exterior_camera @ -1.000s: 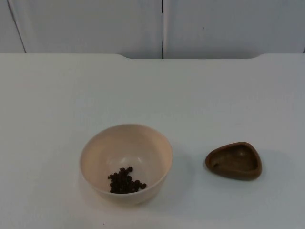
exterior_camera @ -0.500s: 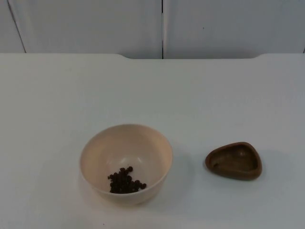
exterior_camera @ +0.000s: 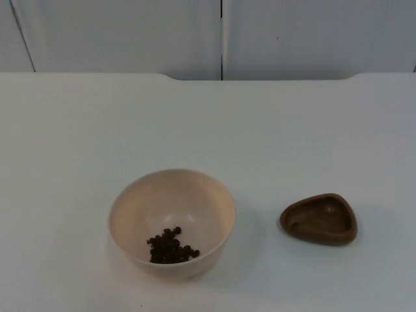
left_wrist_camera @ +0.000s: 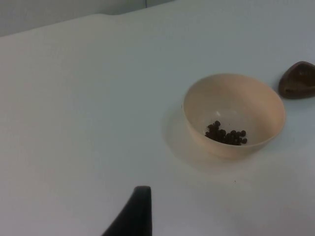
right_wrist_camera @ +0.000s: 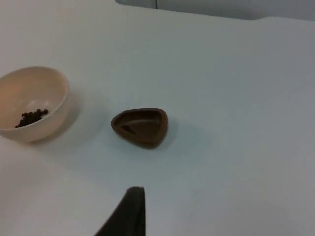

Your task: Pick up the bowl with the left hand and pour the coffee beans from the cup into the bowl with the right hand.

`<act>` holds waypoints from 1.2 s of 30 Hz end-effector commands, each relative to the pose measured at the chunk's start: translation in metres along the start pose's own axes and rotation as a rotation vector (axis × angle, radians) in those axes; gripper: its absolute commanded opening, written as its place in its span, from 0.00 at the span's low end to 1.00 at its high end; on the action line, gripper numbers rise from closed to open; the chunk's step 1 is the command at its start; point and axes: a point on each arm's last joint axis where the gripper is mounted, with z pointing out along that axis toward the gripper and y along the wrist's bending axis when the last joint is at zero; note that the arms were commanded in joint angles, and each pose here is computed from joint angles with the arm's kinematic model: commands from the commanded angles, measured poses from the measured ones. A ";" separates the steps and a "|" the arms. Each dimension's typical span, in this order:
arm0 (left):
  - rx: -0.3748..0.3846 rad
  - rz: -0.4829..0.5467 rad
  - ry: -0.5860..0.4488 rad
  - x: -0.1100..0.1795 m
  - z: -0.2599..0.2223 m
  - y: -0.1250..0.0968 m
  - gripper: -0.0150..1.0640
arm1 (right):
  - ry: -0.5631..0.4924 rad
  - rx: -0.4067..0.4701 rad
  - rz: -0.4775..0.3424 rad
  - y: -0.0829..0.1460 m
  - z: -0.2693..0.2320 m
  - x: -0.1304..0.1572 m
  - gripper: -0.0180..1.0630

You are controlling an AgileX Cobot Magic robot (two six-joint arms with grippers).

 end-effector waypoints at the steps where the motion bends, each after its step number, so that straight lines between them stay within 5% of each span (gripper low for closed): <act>1: 0.002 0.001 -0.010 0.000 0.001 0.000 0.99 | -0.004 -0.014 -0.017 0.001 0.000 0.000 0.99; 6: 0.002 0.001 -0.010 0.000 0.001 0.000 0.99 | -0.001 -0.082 -0.090 0.007 -0.001 0.001 0.99; 29: 0.002 0.001 -0.010 0.000 0.001 0.000 0.99 | -0.001 -0.087 -0.080 0.008 -0.001 0.001 0.99; 36: 0.002 0.001 -0.010 0.000 0.001 0.000 0.99 | -0.004 -0.002 -0.036 0.009 -0.001 0.001 0.99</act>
